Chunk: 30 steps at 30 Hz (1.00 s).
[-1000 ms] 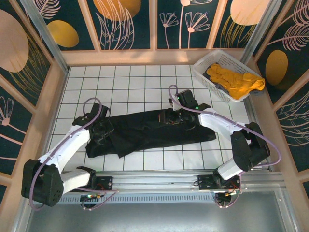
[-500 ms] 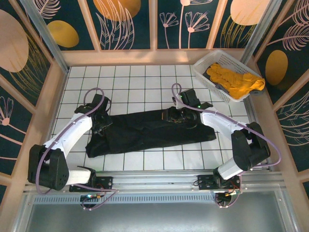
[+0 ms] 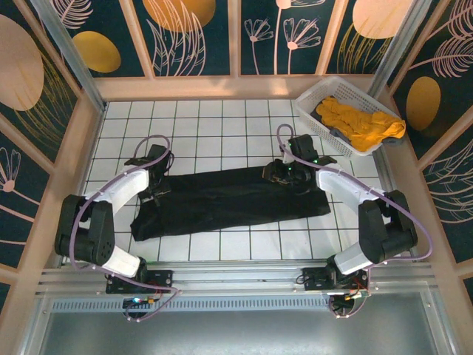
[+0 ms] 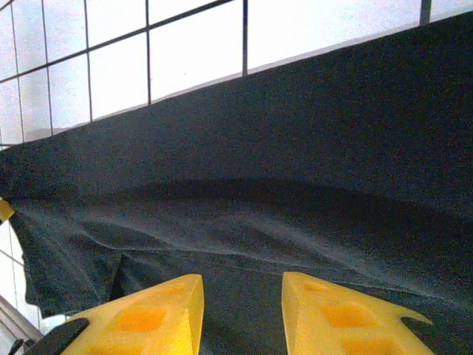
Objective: Fold and stack the t-shirts
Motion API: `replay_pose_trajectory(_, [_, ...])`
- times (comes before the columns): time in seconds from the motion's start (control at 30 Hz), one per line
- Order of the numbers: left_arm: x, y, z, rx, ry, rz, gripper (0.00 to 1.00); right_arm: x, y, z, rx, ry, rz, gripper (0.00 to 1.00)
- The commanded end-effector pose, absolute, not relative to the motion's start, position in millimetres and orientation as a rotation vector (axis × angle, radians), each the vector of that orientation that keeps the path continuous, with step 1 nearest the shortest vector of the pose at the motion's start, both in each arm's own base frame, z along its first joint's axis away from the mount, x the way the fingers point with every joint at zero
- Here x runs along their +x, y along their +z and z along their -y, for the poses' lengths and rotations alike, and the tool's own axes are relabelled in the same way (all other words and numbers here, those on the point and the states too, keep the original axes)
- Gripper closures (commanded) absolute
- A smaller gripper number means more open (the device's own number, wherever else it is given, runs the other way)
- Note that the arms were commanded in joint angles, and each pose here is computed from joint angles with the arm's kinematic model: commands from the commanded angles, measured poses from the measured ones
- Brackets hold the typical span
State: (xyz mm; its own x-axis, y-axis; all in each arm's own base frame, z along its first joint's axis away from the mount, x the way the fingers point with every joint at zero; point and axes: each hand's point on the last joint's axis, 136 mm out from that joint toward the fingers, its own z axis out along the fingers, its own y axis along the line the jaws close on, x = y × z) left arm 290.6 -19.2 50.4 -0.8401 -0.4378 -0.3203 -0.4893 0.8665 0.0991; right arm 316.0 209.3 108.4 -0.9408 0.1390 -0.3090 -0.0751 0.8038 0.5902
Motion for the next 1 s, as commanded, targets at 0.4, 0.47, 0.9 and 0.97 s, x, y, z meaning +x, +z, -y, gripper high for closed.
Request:
replay_pose_trajectory(0.4, [299, 107, 37, -0.91, -0.009, -2.62, 0.46, 340, 83, -121, 0.343, 0.526, -2.698, 0.72])
replay_pose_trajectory(0.47, [283, 100, 60, -1.028, -0.226, -2.638, 0.52, 345, 72, -109, 0.385, 0.46, -2.725, 0.73])
replay_pose_trajectory(0.9, [271, 23, 112, -1.385, -0.6, -2.592, 0.63, 363, 17, -74, 0.409, 0.145, -2.907, 0.75])
replay_pose_trajectory(0.97, [280, 10, 100, -1.383, -0.516, -2.612, 0.64, 350, 1, -68, 0.428, 0.087, -2.97, 0.75])
